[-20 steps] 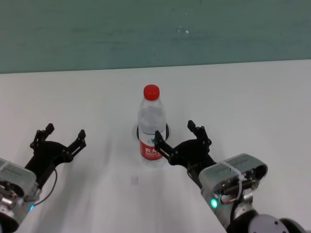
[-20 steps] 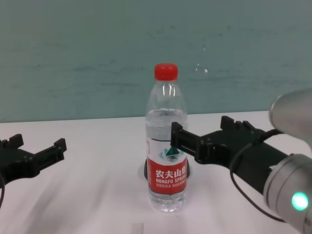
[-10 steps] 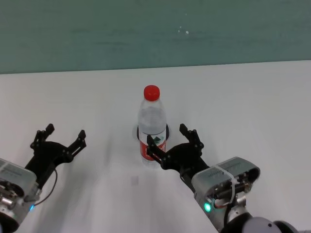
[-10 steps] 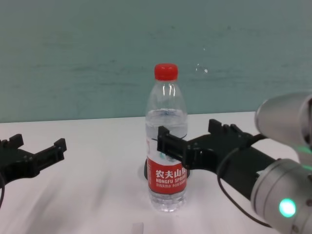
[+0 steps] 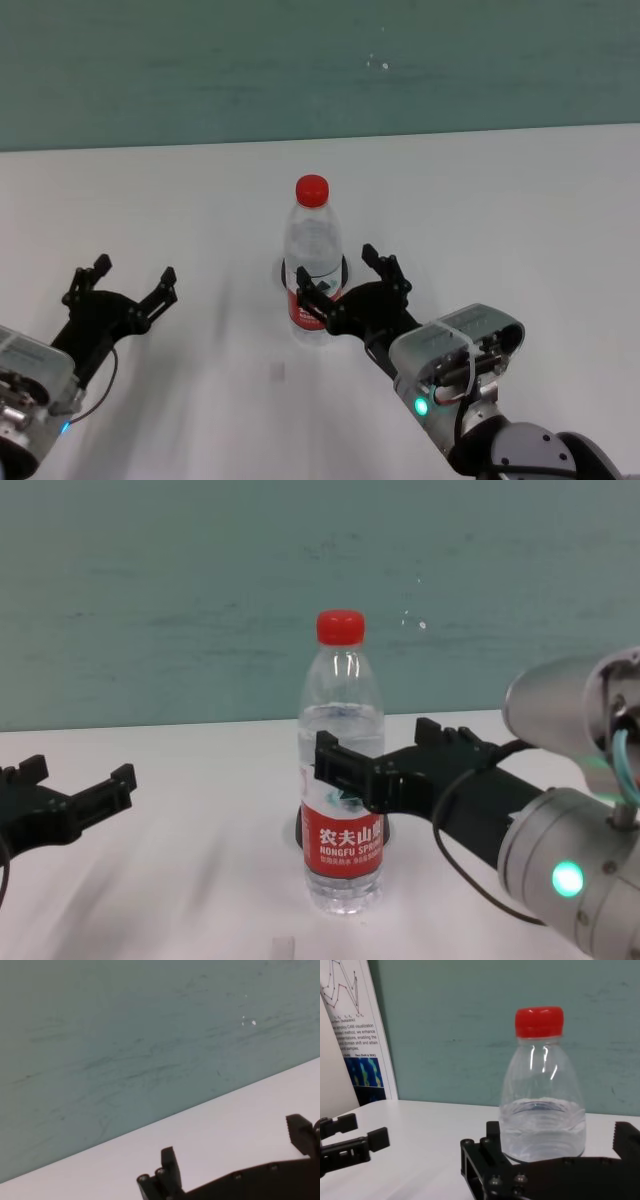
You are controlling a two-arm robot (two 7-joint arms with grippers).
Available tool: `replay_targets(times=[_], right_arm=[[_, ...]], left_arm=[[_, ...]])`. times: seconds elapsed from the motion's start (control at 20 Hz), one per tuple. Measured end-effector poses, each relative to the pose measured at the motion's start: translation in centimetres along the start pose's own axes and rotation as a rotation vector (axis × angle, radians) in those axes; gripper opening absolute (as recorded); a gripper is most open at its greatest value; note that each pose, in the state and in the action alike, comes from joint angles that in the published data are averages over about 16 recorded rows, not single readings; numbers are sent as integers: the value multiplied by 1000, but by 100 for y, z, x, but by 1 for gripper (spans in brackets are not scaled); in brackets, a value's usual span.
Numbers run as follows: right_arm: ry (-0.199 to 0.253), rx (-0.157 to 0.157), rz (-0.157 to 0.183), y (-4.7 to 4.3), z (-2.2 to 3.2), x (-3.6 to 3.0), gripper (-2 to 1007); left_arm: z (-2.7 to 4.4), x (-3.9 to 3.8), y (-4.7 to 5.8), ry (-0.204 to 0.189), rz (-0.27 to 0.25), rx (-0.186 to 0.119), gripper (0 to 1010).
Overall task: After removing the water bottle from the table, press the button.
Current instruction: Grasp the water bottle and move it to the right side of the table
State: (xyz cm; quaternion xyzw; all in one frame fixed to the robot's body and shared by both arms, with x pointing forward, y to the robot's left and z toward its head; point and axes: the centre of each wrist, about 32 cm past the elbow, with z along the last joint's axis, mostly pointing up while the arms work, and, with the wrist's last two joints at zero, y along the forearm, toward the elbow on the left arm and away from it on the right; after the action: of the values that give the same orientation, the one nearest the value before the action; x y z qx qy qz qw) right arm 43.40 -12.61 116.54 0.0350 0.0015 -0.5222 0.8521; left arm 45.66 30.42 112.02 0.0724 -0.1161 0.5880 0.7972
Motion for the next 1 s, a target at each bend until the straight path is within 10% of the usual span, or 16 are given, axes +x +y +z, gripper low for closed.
replay_targets(times=[1.0], right_arm=[[22,-50,7,181,-84,116,1000]], left_arm=[[0,0,0,0,0,0,1003]])
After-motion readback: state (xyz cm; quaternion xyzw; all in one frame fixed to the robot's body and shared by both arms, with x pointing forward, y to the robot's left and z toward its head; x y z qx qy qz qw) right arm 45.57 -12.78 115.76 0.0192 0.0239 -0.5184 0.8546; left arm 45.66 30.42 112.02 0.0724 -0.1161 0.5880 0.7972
